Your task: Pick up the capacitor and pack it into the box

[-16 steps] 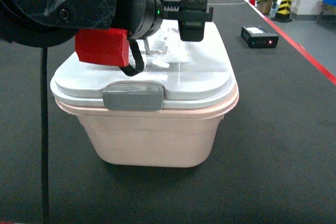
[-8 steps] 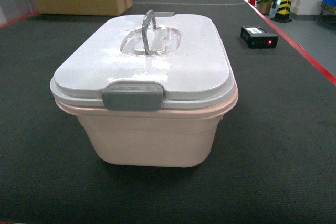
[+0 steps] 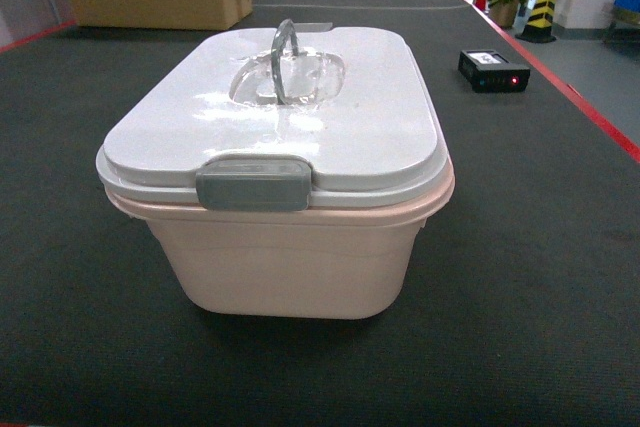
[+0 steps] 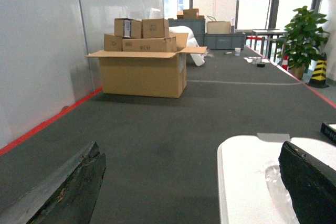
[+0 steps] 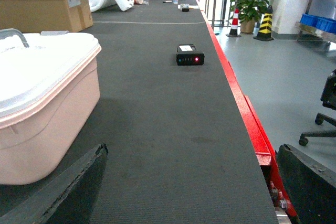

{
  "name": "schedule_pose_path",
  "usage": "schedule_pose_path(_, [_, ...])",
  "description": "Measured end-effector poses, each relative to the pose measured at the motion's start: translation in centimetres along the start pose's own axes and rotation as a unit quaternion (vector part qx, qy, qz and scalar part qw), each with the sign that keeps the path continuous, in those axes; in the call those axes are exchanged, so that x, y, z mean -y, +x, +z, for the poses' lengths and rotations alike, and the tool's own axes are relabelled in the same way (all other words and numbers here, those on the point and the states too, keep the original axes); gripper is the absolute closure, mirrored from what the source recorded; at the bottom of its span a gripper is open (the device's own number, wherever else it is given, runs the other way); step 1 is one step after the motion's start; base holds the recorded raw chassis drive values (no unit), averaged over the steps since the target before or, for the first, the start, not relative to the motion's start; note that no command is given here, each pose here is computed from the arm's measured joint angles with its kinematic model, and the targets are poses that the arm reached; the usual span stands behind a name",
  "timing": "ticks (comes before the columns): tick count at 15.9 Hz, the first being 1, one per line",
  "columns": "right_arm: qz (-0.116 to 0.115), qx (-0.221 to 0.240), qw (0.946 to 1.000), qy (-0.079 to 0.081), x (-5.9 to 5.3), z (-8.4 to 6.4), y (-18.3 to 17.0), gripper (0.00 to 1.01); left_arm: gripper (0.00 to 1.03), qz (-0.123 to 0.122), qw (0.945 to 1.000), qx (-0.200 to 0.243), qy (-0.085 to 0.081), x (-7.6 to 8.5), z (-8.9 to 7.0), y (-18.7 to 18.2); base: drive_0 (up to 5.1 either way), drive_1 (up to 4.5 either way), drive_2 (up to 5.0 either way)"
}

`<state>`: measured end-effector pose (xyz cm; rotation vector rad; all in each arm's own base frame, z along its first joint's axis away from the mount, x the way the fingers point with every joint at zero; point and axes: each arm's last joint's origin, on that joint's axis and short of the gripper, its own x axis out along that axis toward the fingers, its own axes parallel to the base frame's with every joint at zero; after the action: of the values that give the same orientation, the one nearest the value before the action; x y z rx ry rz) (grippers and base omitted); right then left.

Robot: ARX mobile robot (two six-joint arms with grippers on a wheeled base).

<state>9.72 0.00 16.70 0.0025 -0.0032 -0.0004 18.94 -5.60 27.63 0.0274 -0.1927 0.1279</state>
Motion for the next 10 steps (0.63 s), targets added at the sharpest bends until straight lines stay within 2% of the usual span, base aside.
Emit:
schedule_pose_path(3, [0.0, 0.0, 1.0, 0.0, 0.0, 0.0, 0.0, 0.03, 0.05, 0.008, 0.9999, -0.004, 0.011, -0.9, -0.6, -1.5, 0.0, 0.0, 0.0])
schedule_pose_path(5, [0.0, 0.0, 1.0, 0.0, 0.0, 0.0, 0.0, 0.03, 0.05, 0.022, 0.9997, -0.003, 0.015, -1.8, -0.9, -2.7, 0.0, 0.0, 0.0])
schedule_pose_path(10, [0.0, 0.0, 1.0, 0.0, 0.0, 0.0, 0.0, 0.03, 0.05, 0.038, 0.9992, 0.003, 0.015, -3.1, -1.4, -4.5, 0.0, 0.0, 0.0])
